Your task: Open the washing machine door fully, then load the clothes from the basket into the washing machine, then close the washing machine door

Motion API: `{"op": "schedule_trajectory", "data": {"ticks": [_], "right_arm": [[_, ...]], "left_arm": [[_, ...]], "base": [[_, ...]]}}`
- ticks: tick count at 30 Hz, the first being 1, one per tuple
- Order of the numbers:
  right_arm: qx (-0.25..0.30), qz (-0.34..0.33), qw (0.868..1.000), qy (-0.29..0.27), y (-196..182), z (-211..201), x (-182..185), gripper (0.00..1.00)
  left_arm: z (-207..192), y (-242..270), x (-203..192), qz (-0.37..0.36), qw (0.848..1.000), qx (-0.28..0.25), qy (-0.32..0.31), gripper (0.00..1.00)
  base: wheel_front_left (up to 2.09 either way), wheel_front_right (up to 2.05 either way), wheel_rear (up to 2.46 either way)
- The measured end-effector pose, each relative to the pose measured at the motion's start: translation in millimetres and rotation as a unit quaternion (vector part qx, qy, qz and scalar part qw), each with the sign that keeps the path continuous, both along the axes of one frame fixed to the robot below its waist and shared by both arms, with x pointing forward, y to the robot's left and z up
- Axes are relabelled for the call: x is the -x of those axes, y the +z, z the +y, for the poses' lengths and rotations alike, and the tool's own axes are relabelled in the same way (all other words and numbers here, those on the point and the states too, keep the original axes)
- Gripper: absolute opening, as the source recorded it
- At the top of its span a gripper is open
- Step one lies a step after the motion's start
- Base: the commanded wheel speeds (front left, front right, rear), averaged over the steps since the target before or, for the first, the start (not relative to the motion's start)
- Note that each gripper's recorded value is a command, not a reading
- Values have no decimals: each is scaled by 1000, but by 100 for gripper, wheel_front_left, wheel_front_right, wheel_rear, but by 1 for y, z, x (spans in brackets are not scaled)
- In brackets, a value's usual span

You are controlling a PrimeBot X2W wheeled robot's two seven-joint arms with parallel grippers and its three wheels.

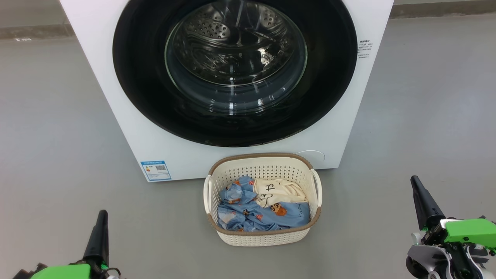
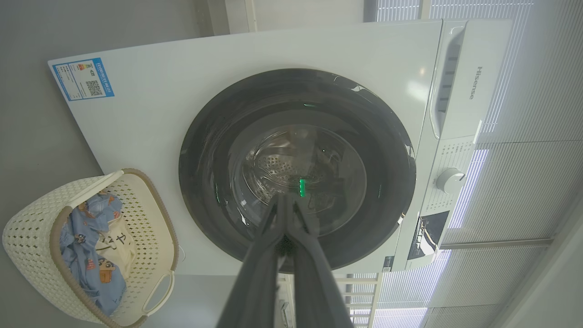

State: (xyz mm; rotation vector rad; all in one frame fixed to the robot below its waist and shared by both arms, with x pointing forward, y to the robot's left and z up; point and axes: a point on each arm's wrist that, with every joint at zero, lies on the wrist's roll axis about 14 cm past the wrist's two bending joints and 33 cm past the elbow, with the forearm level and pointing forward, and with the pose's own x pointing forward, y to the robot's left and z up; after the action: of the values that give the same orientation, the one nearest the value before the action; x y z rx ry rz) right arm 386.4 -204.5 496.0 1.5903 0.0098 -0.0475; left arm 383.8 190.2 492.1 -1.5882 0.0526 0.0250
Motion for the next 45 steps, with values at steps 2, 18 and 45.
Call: {"op": "schedule_trajectory", "data": {"ticks": [2,18,45], "right_arm": [[0,0,1000,0,0,0,0,0],[0,0,1000,0,0,0,0,0],[0,0,1000,0,0,0,0,0]], "left_arm": [[0,0,0,0,1000,0,0,0],[0,0,0,0,1000,0,0,0],[0,0,0,0,1000,0,0,0]], "base": [[0,0,0],[0,0,0],[0,0,0]]}}
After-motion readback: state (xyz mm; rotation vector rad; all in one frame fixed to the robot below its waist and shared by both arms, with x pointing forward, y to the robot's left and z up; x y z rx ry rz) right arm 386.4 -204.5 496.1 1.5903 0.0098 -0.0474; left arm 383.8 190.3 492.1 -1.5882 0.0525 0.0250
